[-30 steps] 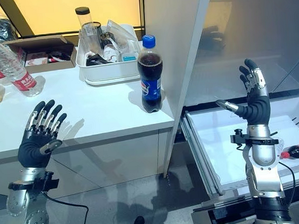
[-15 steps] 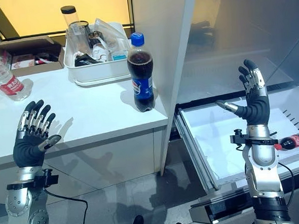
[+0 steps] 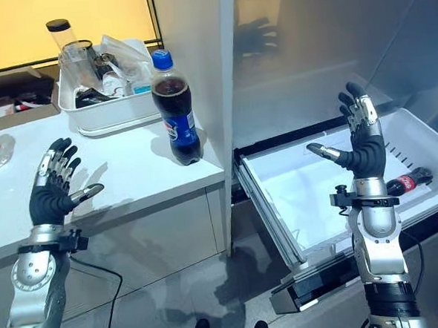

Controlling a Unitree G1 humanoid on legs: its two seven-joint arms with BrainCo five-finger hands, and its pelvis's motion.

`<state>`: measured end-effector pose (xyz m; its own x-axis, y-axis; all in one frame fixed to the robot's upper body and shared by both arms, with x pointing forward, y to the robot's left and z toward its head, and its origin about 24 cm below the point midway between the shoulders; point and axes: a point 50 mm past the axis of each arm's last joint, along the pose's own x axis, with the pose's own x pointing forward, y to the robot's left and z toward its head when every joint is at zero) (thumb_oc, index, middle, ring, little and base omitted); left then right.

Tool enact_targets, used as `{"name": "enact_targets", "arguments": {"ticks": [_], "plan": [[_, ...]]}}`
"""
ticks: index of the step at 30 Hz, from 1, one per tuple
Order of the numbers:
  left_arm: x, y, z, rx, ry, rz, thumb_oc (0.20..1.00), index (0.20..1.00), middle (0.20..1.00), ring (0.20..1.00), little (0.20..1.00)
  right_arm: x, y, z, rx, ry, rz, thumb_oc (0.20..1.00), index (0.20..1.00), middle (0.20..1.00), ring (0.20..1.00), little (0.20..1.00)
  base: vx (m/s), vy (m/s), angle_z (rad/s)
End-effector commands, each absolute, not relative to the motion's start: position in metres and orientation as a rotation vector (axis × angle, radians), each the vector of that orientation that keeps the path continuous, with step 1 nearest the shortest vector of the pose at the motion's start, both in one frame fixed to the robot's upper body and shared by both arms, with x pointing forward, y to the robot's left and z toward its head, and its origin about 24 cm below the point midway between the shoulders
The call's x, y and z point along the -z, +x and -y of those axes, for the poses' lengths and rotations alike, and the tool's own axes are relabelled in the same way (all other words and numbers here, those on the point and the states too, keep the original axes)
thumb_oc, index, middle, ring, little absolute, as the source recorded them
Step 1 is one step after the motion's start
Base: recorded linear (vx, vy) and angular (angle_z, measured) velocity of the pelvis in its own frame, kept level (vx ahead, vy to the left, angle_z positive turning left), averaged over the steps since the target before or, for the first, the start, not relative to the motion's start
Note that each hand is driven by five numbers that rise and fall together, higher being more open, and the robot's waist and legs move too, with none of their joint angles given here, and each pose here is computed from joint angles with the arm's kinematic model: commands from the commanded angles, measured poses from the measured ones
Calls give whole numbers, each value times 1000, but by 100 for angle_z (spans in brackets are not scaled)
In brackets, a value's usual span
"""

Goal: Take the drinks into the refrigerator

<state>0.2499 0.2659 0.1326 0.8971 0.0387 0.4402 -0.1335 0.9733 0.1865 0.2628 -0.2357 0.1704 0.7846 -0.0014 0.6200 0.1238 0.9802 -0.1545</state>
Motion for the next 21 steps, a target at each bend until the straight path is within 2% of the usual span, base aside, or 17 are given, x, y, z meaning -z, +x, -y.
{"name": "enact_targets", "arguments": {"ticks": [1, 9, 21], "plan": [[-142, 260, -267, -109, 268, 487, 1000, 1000, 1000, 1000, 1000, -203, 257, 224, -5, -163, 822, 1000, 1000, 1000, 1000, 1000, 21, 28, -19], [-131, 275, -275, -170, 273, 409, 1000, 1000, 1000, 1000, 1000, -211, 249, 214, -79, -112, 870, 1000, 1000, 1000, 1000, 1000, 10, 30, -23], [-120, 277, -281, -188, 275, 357, 1000, 1000, 1000, 1000, 1000, -217, 242, 215, -96, -95, 911, 1000, 1000, 1000, 1000, 1000, -29, 25, -24]]}}
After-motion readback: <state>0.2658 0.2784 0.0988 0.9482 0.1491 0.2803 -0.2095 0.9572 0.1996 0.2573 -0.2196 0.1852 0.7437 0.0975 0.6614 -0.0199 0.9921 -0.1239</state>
